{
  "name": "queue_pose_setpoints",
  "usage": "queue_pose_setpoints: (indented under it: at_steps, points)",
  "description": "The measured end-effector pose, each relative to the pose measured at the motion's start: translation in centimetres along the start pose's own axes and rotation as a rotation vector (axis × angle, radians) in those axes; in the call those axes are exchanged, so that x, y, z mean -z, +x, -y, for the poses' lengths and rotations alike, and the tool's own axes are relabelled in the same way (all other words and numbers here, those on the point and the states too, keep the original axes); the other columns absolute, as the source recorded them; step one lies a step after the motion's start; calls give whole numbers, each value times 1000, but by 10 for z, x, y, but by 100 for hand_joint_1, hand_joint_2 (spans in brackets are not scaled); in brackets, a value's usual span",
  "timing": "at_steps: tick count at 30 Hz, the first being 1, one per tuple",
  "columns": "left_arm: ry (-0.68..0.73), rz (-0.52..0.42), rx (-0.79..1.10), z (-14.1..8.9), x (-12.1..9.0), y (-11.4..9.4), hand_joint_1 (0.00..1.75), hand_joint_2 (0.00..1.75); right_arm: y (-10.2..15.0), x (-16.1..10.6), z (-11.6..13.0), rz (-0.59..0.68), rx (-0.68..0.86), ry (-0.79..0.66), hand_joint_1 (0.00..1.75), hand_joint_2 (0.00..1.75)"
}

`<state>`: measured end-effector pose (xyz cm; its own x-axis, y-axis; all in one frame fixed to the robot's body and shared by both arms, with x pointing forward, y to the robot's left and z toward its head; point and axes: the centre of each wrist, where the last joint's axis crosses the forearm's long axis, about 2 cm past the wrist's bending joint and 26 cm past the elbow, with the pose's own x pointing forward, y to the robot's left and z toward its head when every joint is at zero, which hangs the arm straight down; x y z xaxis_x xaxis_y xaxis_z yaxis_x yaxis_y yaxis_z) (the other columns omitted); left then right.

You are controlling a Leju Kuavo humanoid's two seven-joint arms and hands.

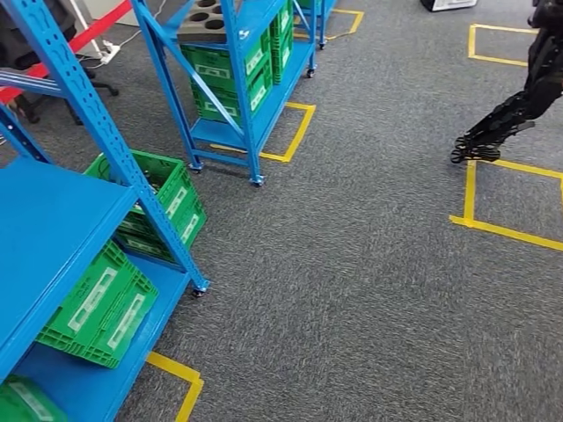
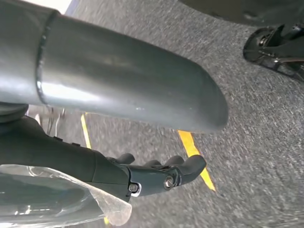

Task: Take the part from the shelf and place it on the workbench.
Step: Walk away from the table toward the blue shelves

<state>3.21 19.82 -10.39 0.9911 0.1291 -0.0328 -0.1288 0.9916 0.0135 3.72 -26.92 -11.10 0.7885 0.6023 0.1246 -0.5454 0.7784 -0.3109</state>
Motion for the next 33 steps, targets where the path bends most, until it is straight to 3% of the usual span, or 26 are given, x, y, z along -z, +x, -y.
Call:
queue_pose_setpoints:
  at_steps: [33]
  points:
    - [-12, 2, 0, -1, 0, -2, 0, 0, 2, -1, -4, 27, -11, 9, 0, 0]
